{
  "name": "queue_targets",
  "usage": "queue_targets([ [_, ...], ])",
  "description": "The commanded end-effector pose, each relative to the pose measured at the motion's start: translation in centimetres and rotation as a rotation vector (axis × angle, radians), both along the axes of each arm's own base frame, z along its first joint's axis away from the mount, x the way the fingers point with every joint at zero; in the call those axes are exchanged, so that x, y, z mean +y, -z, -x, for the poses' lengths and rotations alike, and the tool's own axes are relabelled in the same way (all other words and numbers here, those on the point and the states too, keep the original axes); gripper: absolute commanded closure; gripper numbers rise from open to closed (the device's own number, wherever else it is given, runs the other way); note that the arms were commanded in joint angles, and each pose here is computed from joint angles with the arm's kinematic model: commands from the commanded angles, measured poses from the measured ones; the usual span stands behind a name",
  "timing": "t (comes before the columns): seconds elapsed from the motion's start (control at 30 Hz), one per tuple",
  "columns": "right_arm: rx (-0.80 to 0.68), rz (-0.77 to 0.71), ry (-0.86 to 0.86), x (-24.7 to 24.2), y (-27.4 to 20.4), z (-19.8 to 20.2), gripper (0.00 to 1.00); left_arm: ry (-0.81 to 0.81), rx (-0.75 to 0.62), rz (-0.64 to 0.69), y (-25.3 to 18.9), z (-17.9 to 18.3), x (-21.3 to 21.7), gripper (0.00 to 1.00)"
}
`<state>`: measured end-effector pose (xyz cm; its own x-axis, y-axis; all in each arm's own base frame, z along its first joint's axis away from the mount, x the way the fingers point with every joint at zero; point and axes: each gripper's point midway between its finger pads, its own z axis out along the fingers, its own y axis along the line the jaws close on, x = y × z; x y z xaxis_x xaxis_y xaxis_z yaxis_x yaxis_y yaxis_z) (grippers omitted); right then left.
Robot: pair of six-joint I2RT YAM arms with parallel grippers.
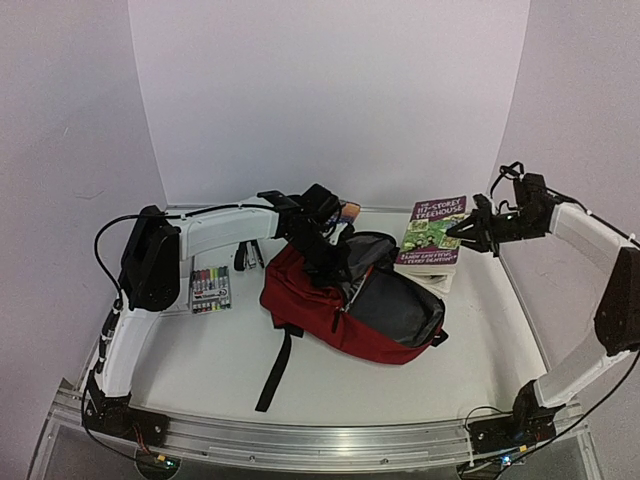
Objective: Pack the student bag
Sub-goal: Place the book in the student bag.
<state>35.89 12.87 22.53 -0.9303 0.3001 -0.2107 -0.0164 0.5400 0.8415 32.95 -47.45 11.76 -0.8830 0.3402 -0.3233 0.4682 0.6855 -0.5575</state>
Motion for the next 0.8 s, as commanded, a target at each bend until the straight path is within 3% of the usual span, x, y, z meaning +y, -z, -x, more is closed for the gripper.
queue_targets([
  [0.0, -0.103, -0.169, 0.068, 4.5, -2.4, -1.3, 1.0, -0.057, -0.113, 0.104, -4.4, -2.3, -0.6, 1.0],
  [0.27, 0.056, -0.126, 0.091, 7.0, 4.3, 0.0, 1.0, -0.071, -0.145, 0.109, -5.2, -2.8, -0.5, 1.0],
  [0.5, 0.204, -0.076, -0.028, 7.7, 12.3, 3.3, 1.0, -0.061, -0.156, 0.104, -5.1, -2.8, -0.5, 1.0],
  [0.77, 0.159, -0.043, -0.186, 11.6, 11.2, 4.0, 1.0, -0.048, -0.157, 0.104, -5.0, -2.7, -0.6, 1.0],
])
